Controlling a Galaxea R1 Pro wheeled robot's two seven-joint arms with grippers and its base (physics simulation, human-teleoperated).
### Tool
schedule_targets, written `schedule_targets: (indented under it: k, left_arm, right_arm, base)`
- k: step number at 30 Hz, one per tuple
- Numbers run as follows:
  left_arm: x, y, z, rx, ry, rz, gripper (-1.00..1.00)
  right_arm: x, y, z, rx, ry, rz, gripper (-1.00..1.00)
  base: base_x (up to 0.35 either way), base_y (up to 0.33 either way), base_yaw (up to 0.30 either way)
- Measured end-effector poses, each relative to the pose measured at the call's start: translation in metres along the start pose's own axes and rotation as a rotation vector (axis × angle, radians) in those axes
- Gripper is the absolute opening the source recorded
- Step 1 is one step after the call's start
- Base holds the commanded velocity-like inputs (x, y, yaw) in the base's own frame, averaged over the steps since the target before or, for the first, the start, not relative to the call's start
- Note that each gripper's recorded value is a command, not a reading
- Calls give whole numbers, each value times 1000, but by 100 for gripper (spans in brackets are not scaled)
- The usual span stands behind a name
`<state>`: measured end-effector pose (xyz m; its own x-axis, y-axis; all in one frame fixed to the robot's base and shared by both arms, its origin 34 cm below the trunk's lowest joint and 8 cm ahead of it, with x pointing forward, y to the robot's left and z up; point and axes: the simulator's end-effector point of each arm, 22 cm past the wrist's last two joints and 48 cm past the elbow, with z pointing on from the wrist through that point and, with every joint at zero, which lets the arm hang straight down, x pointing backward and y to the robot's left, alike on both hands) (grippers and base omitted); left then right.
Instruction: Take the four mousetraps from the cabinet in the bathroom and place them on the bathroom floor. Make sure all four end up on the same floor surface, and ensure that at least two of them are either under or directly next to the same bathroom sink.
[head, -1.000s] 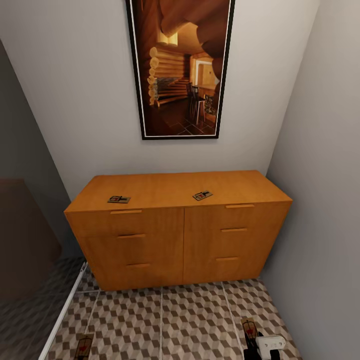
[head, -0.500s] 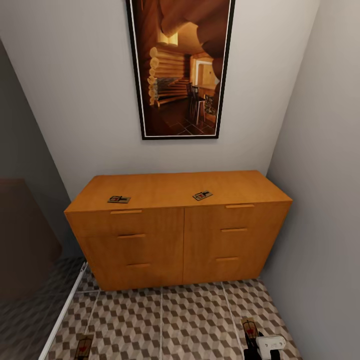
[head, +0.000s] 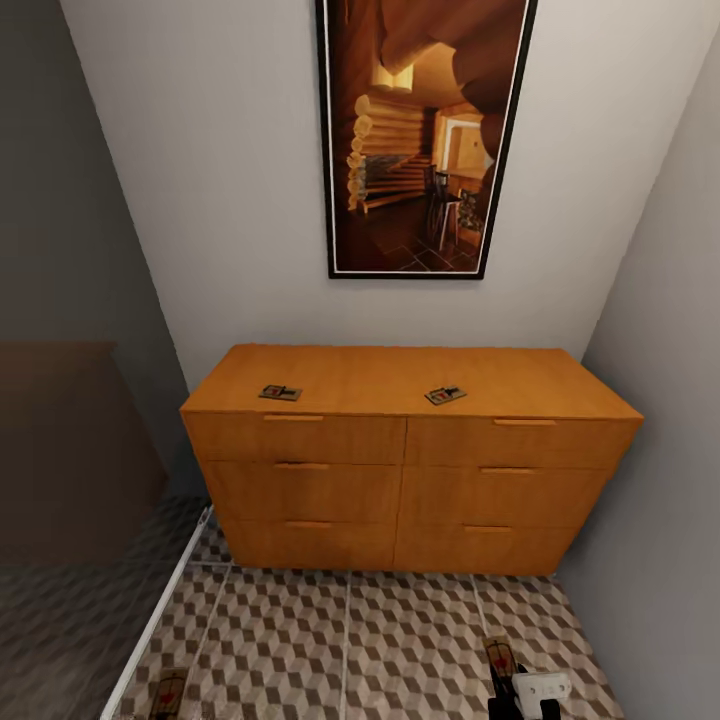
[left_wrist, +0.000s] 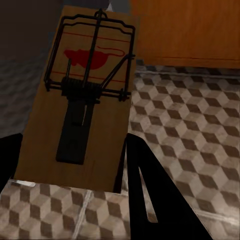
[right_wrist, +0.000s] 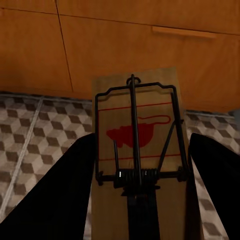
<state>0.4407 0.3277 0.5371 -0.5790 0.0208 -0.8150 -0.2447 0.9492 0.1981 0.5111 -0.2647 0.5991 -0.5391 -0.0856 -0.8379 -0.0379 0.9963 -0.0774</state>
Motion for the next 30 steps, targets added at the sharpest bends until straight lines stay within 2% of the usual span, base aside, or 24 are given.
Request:
schedule_targets:
  k: [16,22,30]
  left_arm:
    - [0,0,0,0,0,0,-100]
    - [0,-9,0,42,1,1,-100]
    - [0,-12,0,56,2,0,-100]
  right_arm:
    - [0,0,0,1,0,1,-100]
    - [0,-1,0,1,0,1,-100]
    - [0,-1,0,1,0,1,-100]
  base:
    - [0,0,286]
    - [0,0,284]
    - [0,0,284]
